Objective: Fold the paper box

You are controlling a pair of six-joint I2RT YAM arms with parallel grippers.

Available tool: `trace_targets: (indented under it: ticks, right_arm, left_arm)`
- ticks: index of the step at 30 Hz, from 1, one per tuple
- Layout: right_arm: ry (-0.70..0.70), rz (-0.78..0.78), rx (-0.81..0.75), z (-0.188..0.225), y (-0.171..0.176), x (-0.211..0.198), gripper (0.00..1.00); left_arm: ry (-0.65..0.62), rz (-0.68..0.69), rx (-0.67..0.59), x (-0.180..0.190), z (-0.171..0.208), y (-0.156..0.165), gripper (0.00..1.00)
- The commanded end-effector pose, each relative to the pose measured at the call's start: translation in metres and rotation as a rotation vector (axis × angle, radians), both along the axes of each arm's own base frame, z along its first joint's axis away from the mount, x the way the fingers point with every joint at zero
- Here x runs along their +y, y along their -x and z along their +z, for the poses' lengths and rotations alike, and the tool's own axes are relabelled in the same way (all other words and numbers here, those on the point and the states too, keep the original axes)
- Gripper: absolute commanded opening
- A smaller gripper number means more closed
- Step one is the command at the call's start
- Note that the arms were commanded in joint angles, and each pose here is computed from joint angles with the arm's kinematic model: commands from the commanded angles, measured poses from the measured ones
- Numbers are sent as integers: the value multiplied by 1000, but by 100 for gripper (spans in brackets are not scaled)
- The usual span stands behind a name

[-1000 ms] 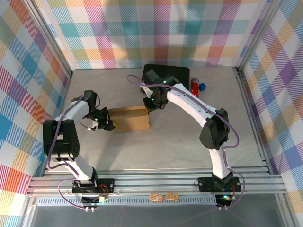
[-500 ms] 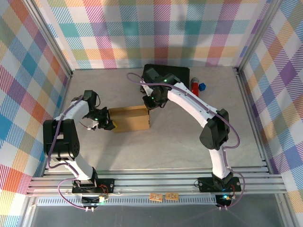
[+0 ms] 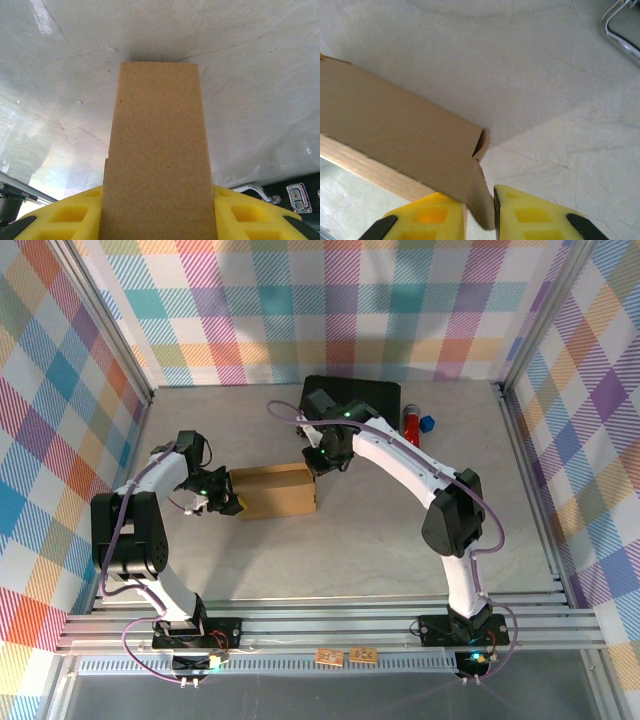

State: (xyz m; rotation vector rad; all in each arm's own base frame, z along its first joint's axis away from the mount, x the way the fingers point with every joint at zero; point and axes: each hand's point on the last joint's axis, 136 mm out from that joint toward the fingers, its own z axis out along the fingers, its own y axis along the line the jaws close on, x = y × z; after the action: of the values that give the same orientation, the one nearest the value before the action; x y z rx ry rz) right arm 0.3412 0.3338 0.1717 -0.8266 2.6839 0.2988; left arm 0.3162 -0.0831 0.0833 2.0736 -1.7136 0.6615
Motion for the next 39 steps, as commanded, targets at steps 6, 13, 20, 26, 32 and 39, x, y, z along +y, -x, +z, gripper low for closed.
trace_targets:
  ticks: [6, 13, 20, 26, 32, 39]
  right_arm:
    - [-18, 32, -73, 13, -4, -2, 20]
    - [-53, 23, -98, 30, -6, 1, 27]
    - [-47, 28, -77, 26, -4, 1, 19]
    - [-51, 24, -81, 28, -3, 0, 19]
    - [-52, 21, -88, 32, -2, -1, 18]
    - [-58, 14, -71, 29, -1, -1, 0]
  left_arm:
    - [-6, -12, 17, 6, 4, 3, 19]
    - [-7, -12, 14, 6, 5, 3, 18]
    - [-6, -10, 14, 6, 5, 1, 18]
    - [-6, -12, 16, 6, 5, 2, 18]
    - [-8, -9, 15, 6, 6, 1, 19]
    - [-8, -12, 13, 6, 6, 1, 18]
